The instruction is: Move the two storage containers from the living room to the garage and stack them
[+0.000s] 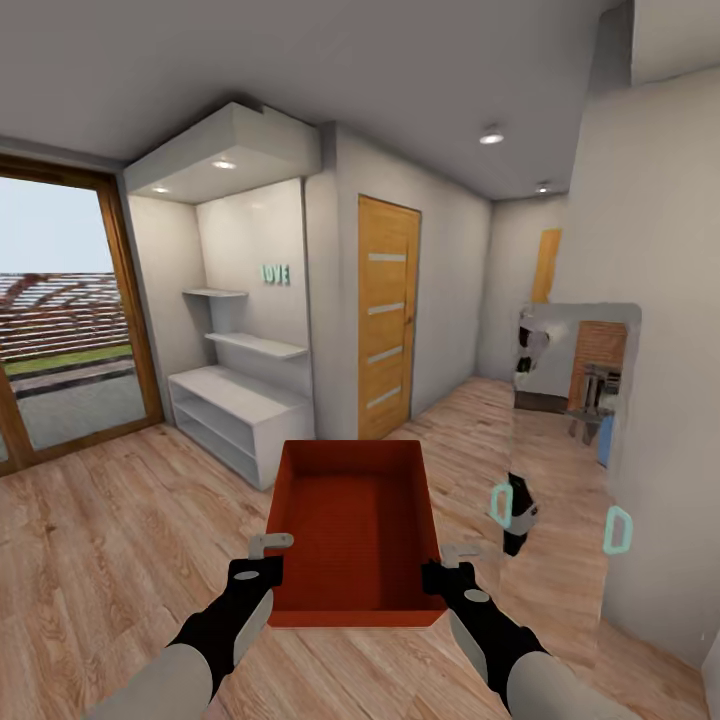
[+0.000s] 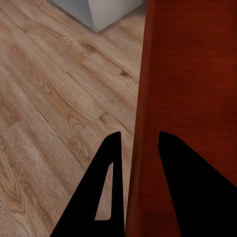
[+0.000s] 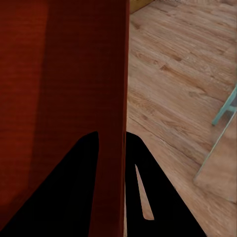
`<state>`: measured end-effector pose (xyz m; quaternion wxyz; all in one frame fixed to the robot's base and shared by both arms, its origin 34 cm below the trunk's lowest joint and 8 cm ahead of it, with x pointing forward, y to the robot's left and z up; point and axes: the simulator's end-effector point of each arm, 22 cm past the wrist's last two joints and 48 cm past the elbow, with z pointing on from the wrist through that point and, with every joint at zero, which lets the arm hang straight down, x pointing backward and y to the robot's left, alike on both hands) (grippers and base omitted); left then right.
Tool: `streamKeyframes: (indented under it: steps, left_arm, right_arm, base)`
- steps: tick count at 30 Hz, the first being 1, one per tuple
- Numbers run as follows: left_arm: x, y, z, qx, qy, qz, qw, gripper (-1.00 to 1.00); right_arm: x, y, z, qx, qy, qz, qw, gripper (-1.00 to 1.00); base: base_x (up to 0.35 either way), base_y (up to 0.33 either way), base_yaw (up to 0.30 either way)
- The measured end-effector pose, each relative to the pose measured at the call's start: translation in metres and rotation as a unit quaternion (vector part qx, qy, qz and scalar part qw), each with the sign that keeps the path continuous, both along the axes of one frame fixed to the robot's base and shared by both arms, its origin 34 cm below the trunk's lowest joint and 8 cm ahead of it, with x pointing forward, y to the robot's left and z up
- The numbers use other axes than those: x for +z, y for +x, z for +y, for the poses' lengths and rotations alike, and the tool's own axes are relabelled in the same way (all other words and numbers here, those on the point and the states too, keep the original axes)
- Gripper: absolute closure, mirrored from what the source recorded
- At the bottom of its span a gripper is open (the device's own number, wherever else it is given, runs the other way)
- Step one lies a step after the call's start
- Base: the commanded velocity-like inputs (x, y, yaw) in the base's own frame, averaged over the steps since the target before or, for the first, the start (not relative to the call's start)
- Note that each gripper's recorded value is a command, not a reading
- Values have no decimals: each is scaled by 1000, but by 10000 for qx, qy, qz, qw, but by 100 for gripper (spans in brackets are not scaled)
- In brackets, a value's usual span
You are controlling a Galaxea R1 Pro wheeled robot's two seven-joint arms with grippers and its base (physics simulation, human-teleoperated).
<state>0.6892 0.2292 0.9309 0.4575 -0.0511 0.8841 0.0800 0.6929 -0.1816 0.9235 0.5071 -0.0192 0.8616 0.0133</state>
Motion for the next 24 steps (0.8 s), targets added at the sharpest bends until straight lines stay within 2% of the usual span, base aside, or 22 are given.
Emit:
streamKeyframes:
  steps: [8, 24]
  left_arm:
    - [1, 0, 0, -1, 2, -7, 10000, 100]
    - [1, 0, 1, 2, 1, 0, 10000, 100]
  right_arm:
    - [1, 0, 0, 1, 4, -7, 10000, 100]
    - [1, 0, 1, 3, -1, 0, 10000, 100]
  base:
    - [332, 90, -170]
    - [332, 146, -7]
